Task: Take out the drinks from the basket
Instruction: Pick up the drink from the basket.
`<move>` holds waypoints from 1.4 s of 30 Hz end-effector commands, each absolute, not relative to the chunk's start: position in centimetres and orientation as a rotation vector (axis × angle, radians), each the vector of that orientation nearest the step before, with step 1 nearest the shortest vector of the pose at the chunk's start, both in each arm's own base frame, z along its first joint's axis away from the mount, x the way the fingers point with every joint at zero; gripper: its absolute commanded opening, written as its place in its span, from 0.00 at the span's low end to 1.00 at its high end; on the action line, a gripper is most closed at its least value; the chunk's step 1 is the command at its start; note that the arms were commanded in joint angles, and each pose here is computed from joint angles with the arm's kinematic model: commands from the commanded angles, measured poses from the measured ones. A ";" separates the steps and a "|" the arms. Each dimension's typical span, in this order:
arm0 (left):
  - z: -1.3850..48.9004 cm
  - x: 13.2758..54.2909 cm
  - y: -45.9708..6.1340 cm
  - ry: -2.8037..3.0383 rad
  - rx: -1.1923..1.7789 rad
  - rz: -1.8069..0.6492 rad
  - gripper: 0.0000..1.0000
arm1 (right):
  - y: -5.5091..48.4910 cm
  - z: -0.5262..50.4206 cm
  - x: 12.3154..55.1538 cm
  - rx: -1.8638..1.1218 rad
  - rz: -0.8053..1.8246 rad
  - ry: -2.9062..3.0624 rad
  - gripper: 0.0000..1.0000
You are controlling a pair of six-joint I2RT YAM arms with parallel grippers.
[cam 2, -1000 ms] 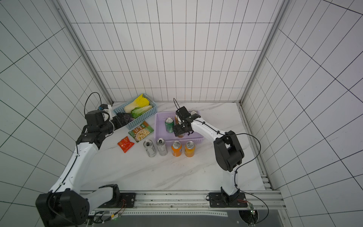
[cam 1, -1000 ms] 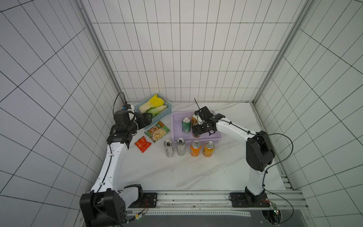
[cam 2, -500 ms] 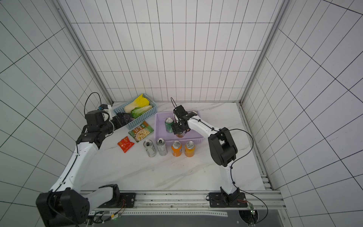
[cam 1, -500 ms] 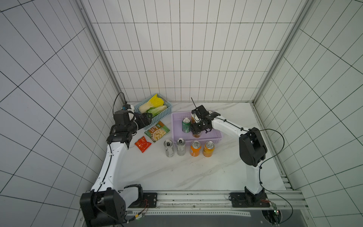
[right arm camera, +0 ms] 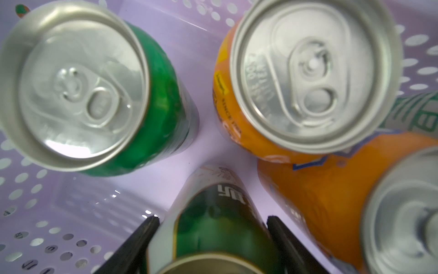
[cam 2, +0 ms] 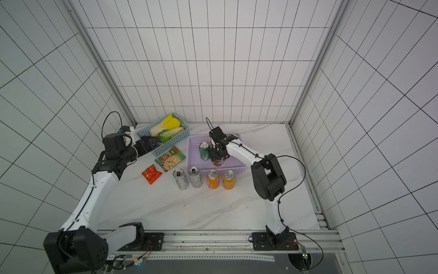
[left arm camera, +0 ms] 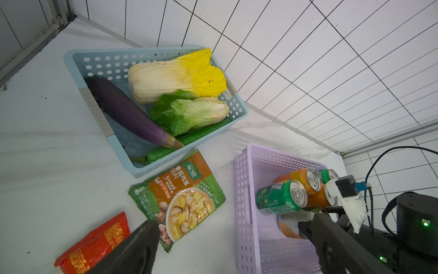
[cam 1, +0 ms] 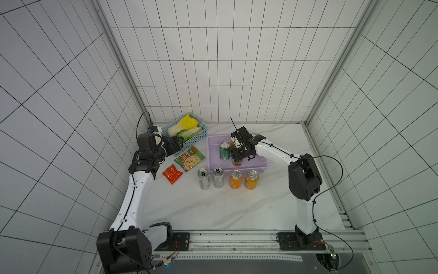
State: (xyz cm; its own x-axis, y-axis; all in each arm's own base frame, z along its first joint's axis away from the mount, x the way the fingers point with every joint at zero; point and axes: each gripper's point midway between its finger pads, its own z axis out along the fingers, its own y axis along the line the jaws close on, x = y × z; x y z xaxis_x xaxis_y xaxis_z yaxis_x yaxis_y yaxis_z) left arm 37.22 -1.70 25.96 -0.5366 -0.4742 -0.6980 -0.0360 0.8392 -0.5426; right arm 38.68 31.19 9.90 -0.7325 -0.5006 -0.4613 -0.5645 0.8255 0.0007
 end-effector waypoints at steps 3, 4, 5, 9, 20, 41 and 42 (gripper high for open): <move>26.6 37.6 -1.7 2.053 -0.358 -0.600 0.98 | 31.2 16.4 38.8 -0.754 0.232 2.438 0.71; 26.6 37.6 -1.7 2.053 -0.358 -0.600 0.98 | 31.1 16.9 38.6 -0.754 0.244 2.430 0.70; 26.6 37.6 -1.7 2.053 -0.359 -0.599 0.98 | 31.1 17.4 38.5 -0.752 0.255 2.423 0.71; 26.6 37.6 -1.7 2.053 -0.359 -0.601 0.98 | 30.8 19.1 37.6 -0.752 0.292 2.410 0.70; 26.6 37.6 -1.6 2.052 -0.358 -0.605 0.98 | 27.4 23.0 36.0 -0.704 0.304 2.387 0.70; 26.4 37.7 -1.8 2.056 -0.348 -0.618 0.98 | 17.2 26.7 31.0 -0.514 0.190 2.406 0.70; 26.4 37.7 -1.8 2.055 -0.347 -0.618 0.98 | 17.0 26.6 30.6 -0.508 0.187 2.410 0.70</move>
State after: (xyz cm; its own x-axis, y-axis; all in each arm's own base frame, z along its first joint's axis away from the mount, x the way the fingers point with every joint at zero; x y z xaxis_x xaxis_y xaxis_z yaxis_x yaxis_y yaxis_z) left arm 37.31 -1.93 25.95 -0.5433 -0.4734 -0.6934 -0.0207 0.8332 -0.5526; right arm 31.20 18.19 25.44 -0.7189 -0.3425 -0.6049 -0.4389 0.8984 0.0129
